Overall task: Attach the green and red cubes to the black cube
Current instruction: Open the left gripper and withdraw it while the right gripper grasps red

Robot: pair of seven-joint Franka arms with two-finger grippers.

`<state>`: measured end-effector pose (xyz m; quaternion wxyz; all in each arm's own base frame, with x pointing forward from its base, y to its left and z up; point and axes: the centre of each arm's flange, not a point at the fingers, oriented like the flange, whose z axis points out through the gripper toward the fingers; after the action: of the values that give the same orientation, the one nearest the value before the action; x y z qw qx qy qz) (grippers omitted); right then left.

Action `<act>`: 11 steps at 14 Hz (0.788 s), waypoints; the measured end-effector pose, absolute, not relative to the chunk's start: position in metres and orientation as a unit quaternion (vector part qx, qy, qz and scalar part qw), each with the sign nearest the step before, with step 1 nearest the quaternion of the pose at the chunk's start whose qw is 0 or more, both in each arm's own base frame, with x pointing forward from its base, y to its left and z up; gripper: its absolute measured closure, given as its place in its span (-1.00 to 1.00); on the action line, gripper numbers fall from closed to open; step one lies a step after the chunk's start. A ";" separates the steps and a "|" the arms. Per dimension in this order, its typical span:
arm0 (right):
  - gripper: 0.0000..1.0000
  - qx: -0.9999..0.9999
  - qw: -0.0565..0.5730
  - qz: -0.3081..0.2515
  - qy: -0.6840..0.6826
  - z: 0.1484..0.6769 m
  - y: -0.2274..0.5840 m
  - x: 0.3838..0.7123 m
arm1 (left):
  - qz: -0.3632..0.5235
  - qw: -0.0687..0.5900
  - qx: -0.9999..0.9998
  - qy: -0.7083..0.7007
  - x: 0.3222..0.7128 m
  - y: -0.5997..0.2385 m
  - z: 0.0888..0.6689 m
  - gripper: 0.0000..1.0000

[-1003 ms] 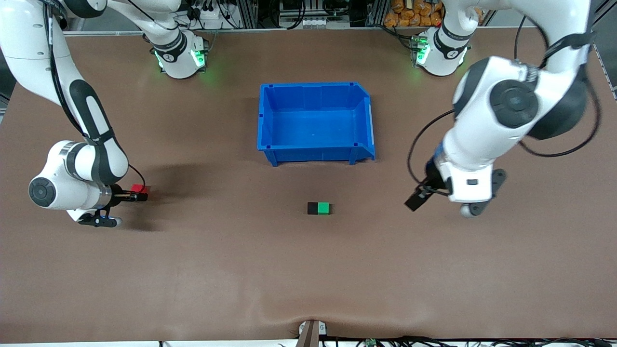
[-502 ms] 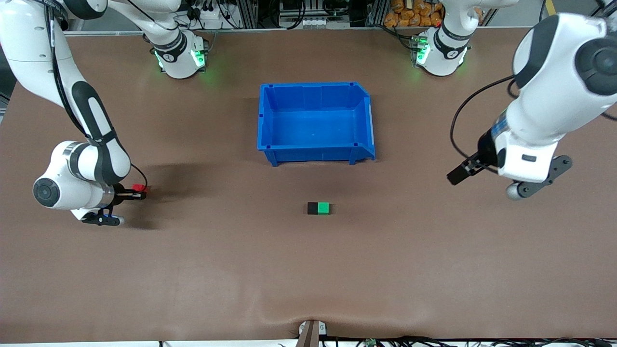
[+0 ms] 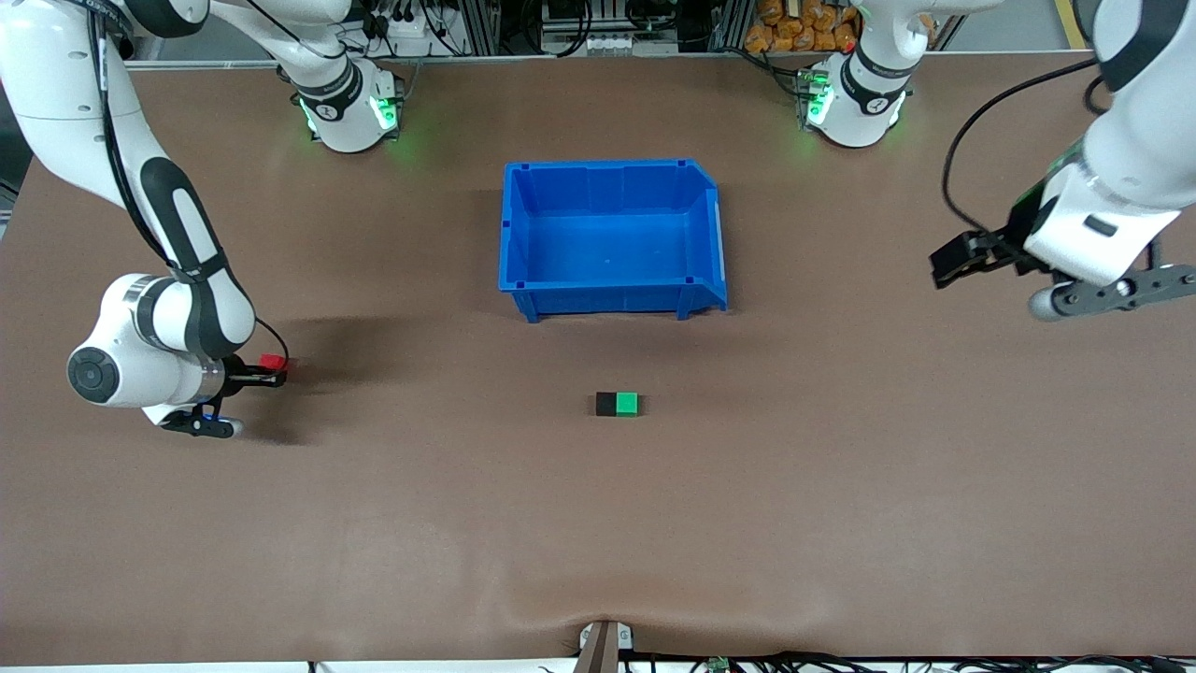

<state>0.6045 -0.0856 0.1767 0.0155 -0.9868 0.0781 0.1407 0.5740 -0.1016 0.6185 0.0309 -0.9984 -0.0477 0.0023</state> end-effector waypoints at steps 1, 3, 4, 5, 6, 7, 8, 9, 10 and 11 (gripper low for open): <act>0.21 -0.987 0.015 0.140 0.082 0.178 -0.086 0.606 | 0.001 0.033 -0.999 -0.027 0.570 -0.091 0.623 -1.00; 0.21 -0.986 0.013 0.139 0.095 0.180 -0.085 0.608 | 0.001 0.036 -0.999 0.002 0.559 -0.070 0.631 -1.00; 0.21 -0.985 0.013 0.139 0.102 0.182 -0.085 0.609 | 0.003 0.037 -0.999 0.013 0.552 -0.061 0.632 -1.00; 0.21 -0.984 0.012 0.140 0.109 0.182 -0.083 0.609 | 0.006 0.038 -0.999 0.019 0.544 -0.057 0.631 -1.00; 0.21 -0.983 0.011 0.142 0.118 0.183 -0.081 0.610 | 0.007 0.039 -0.999 0.022 0.536 -0.057 0.631 -1.00; 0.21 -0.981 0.009 0.145 0.127 0.184 -0.080 0.610 | 0.007 0.040 -0.999 0.024 0.530 -0.057 0.631 -1.00; 0.21 -0.980 0.008 0.147 0.135 0.185 -0.078 0.611 | 0.007 0.040 -0.999 0.024 0.526 -0.056 0.631 -1.00; 0.21 -0.978 0.007 0.150 0.142 0.186 -0.077 0.612 | 0.007 0.040 -0.999 0.024 0.524 -0.056 0.631 -1.00; 0.21 -0.977 0.006 0.150 0.150 0.187 -0.075 0.612 | 0.006 0.040 -0.999 0.024 0.524 -0.056 0.630 -1.00; 0.21 -0.976 0.005 0.151 0.159 0.188 -0.074 0.613 | 0.005 0.040 -0.999 0.024 0.524 -0.056 0.630 -1.00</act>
<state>0.6132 -0.0736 0.1884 0.0047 -0.9757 0.1588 0.1509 0.5239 -0.0563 0.6300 0.0402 -0.9989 0.0245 0.0053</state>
